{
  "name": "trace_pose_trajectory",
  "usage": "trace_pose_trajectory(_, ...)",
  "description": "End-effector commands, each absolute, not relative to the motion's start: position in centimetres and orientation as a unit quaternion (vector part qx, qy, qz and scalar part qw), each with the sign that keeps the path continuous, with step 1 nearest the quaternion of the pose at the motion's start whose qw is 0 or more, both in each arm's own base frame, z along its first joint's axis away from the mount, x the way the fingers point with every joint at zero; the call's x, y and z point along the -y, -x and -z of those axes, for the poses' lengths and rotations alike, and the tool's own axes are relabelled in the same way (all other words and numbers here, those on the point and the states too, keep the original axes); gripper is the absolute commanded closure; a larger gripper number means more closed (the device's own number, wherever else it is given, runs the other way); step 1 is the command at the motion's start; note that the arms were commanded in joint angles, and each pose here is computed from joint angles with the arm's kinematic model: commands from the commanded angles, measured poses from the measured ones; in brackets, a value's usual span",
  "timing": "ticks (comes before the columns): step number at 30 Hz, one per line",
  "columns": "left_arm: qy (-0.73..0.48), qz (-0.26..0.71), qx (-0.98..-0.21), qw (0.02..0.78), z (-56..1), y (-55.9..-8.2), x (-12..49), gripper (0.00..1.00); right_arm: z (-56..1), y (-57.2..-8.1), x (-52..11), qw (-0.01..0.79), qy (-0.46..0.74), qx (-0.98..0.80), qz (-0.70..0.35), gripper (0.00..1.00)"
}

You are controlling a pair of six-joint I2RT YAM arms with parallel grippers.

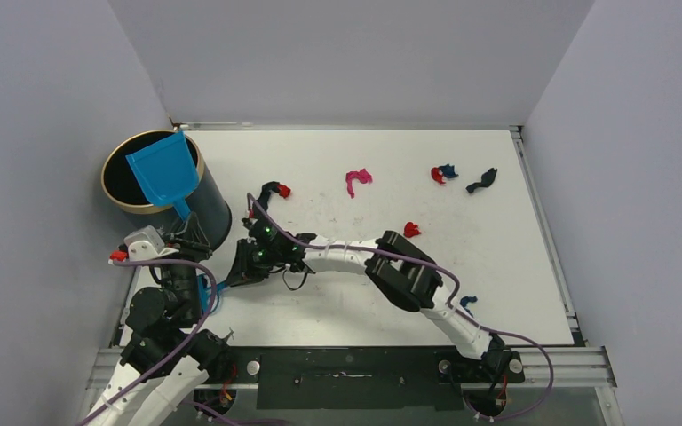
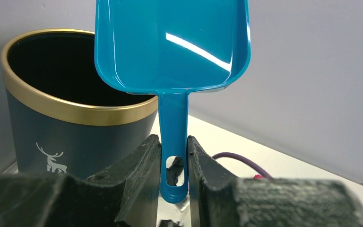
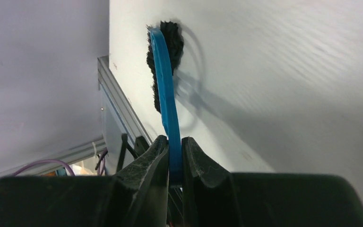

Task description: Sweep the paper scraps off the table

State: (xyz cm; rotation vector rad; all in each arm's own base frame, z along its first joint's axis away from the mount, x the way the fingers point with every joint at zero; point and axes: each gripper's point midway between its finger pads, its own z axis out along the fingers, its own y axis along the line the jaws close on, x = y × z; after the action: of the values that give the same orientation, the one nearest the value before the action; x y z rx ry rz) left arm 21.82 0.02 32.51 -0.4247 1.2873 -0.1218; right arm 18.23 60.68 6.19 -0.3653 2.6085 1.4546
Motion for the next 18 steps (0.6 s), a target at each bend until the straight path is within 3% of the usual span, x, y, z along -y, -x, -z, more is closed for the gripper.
trace_pose_trajectory(1, 0.199, 0.076, -0.578, 0.788, -34.5, -21.4, 0.0, 1.0, -7.9, -22.8, -55.4, 0.109, 0.072, -0.88, -0.456, 0.95)
trace_pose_trajectory(14, 0.197, 0.071, -0.583, 0.785, -34.3, -21.5, 0.0, 1.0, -10.3, -32.9, -37.2, 0.189, 0.007, -0.9, -0.393, 0.95)
trace_pose_trajectory(18, 0.195, 0.073, -0.584, 0.784, -34.3, -21.6, 0.1, 1.0, -15.9, -35.6, -33.2, 0.233, -0.017, -0.865, -0.443, 0.95)
